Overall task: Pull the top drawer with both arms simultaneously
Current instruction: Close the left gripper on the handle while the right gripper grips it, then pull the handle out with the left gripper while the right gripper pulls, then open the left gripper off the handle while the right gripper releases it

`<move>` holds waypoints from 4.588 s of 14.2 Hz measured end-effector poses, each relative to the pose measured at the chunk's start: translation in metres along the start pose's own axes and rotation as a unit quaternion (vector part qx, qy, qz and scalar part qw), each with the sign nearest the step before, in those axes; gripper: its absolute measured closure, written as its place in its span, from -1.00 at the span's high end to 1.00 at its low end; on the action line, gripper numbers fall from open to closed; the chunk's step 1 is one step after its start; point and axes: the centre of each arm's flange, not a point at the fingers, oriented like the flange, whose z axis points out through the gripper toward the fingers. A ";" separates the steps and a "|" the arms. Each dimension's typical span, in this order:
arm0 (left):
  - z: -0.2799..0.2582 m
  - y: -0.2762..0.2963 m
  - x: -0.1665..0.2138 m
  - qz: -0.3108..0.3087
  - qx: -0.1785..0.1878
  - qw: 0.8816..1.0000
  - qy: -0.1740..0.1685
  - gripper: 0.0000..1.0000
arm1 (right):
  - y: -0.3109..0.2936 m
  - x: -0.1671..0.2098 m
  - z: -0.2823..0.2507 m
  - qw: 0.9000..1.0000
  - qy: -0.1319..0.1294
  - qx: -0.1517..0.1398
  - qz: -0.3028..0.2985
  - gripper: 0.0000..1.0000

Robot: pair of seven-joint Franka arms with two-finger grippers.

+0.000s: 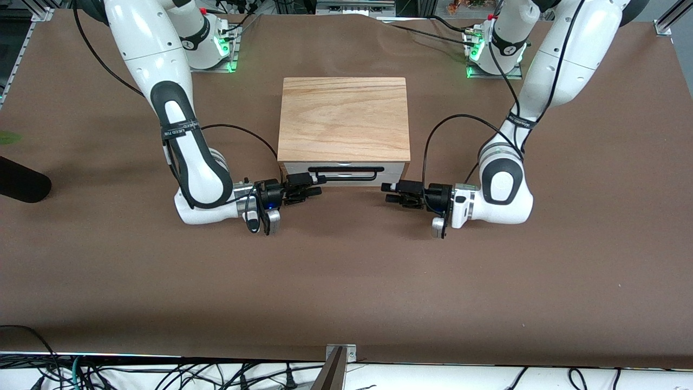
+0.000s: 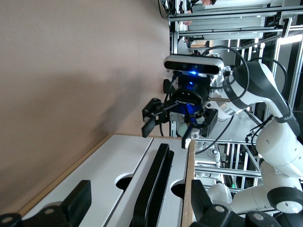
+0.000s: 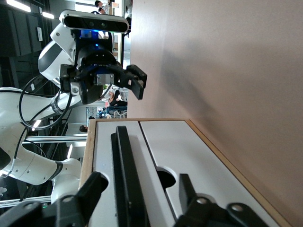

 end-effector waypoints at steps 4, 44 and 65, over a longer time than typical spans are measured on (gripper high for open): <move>0.025 -0.005 -0.017 0.007 -0.011 1.000 -0.017 0.67 | -0.001 -0.004 0.004 1.000 -0.010 0.016 0.001 -0.04; 0.004 -0.017 0.097 0.071 -0.013 0.997 0.028 -0.62 | 0.020 0.082 -0.034 0.994 0.100 0.011 -0.051 -0.61; -0.045 -0.026 0.121 0.063 0.025 0.995 0.074 1.00 | 0.007 0.082 -0.073 0.997 0.051 -0.050 -0.025 1.00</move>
